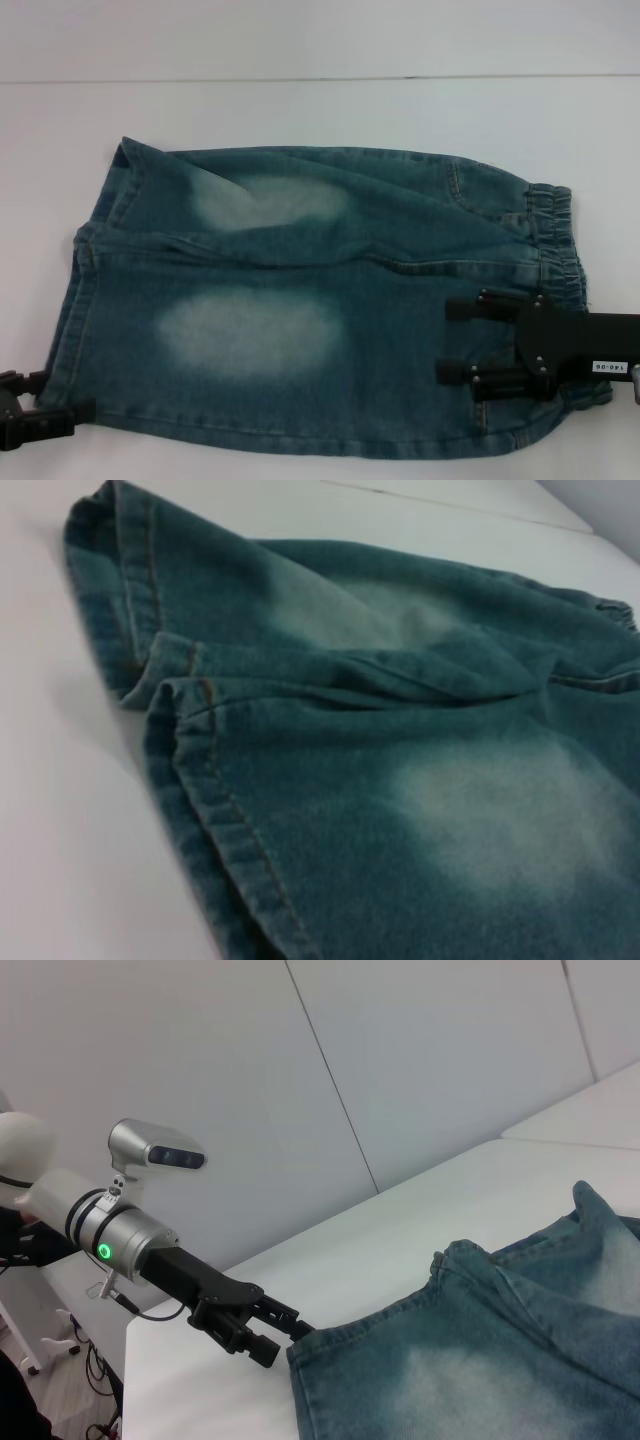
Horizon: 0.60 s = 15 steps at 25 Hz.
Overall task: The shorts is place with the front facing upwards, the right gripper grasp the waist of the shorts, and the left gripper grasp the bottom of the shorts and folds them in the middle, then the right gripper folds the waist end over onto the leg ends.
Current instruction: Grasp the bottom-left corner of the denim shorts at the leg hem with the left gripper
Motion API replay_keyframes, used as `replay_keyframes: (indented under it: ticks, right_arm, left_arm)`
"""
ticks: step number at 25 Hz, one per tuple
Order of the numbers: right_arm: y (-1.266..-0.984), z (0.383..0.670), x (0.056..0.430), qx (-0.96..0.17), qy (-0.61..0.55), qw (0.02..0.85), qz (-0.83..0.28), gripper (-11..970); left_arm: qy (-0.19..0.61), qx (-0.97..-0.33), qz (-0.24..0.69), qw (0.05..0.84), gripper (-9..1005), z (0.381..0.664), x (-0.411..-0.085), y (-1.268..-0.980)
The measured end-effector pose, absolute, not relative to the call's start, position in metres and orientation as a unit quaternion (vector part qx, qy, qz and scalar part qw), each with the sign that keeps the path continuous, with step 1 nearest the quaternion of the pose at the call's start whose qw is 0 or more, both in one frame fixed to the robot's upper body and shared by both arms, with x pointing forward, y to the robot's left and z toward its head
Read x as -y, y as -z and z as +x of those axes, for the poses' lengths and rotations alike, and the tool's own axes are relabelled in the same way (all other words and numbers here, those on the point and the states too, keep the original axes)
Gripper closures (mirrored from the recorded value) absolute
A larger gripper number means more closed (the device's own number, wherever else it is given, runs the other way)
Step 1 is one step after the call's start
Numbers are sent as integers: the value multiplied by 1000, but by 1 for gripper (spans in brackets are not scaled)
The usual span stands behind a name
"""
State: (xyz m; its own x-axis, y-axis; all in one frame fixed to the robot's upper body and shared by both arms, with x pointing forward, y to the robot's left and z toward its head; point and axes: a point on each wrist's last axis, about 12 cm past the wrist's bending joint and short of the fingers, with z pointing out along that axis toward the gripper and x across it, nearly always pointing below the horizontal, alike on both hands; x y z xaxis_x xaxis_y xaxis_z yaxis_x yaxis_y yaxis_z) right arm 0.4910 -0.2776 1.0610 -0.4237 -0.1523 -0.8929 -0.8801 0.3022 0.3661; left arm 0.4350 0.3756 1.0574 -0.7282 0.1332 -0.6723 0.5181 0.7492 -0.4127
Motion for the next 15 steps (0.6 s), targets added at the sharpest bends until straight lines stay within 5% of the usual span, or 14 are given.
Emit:
replay_keyframes:
  ticks: [15]
  right_arm:
    - [-1062,492,278,-704,-462,394,-368,15]
  left_arm:
    - [304,-878,196,312,80,440,-372,-1058]
